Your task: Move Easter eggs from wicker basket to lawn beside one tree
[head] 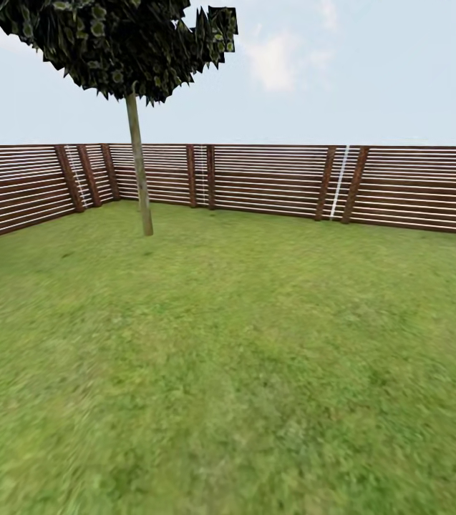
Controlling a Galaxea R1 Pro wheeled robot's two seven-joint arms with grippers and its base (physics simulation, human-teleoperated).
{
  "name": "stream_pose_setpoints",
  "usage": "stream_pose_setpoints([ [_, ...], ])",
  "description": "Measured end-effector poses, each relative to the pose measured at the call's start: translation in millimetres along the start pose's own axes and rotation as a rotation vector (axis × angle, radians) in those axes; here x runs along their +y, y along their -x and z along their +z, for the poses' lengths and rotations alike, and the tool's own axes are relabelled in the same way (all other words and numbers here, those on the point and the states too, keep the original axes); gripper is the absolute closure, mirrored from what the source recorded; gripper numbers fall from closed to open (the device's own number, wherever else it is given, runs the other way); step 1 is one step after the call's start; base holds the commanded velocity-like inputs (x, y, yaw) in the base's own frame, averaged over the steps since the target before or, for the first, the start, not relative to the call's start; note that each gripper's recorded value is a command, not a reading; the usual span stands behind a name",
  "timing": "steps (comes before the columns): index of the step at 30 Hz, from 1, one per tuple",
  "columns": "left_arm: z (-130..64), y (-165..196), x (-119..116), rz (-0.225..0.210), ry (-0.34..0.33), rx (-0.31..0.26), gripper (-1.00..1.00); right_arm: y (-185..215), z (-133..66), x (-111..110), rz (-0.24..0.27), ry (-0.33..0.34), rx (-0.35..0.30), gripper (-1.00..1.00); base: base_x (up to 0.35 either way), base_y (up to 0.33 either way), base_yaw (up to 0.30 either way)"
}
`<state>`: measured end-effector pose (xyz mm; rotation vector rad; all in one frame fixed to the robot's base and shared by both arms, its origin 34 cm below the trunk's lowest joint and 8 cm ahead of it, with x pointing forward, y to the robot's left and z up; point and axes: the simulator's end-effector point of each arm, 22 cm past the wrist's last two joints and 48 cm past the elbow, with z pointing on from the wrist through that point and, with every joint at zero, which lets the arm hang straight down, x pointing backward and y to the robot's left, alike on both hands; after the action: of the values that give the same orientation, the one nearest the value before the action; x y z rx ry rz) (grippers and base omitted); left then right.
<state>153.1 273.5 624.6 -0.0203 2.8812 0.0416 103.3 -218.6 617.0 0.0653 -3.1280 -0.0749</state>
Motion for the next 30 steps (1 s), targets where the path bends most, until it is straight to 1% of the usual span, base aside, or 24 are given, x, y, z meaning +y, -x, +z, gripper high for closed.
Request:
stream_pose_setpoints([
  [23, 0.0, 0.2, 0.5, 0.002, -0.001, -0.001, -1.00, 0.0, 0.0, 0.1, -0.002, 0.000, 0.000, -1.00, 0.337, 0.000, 0.000],
  [30, -0.1, 0.1, -0.4, 0.005, -0.003, -0.001, -1.00, 0.0, 0.0, 0.2, -0.002, 0.001, 0.000, -1.00, 0.338, -0.044, 0.000],
])
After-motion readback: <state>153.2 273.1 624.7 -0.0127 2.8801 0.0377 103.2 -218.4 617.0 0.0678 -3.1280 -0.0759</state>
